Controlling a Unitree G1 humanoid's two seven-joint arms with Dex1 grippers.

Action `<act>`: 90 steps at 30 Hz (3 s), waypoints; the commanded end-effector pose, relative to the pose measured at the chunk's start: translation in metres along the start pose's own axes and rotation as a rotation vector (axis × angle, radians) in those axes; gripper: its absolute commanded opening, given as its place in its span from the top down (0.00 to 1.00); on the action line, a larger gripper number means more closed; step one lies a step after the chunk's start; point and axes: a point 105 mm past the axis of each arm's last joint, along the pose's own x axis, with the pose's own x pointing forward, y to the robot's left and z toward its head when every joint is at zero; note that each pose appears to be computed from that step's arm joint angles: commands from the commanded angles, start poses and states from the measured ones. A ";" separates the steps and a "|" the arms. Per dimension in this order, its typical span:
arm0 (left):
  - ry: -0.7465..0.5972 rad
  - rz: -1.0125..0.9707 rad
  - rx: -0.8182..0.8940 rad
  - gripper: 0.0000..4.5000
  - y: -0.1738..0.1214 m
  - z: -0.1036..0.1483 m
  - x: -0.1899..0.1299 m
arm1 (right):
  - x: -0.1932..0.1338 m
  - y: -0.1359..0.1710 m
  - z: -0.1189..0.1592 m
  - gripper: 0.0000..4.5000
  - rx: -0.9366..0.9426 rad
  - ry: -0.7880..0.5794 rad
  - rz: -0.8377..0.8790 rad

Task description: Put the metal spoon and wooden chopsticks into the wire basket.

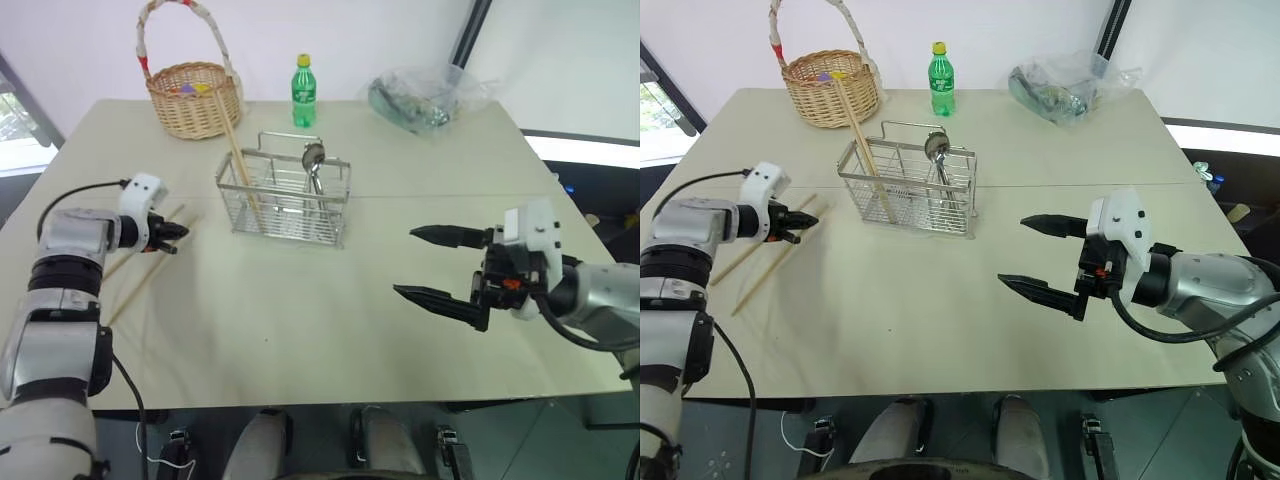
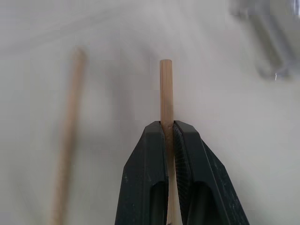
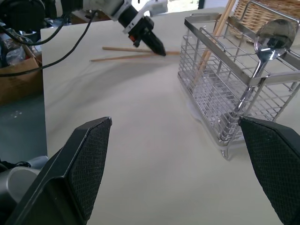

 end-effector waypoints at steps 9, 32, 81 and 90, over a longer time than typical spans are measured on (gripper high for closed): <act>-1.026 -0.076 -0.304 0.99 -0.017 0.182 -0.138 | -0.004 -0.006 0.008 0.00 -0.030 -0.006 -0.005; -1.056 -0.226 -0.022 0.99 -0.114 0.203 -0.048 | -0.012 -0.030 0.037 0.00 -0.037 -0.126 -0.206; 0.128 0.063 0.154 0.01 0.048 -0.028 -0.037 | -0.008 -0.040 0.034 0.00 0.018 -0.096 -0.147; 0.273 0.026 0.152 0.01 0.033 -0.061 -0.015 | -0.009 -0.044 0.042 0.00 0.009 -0.099 -0.173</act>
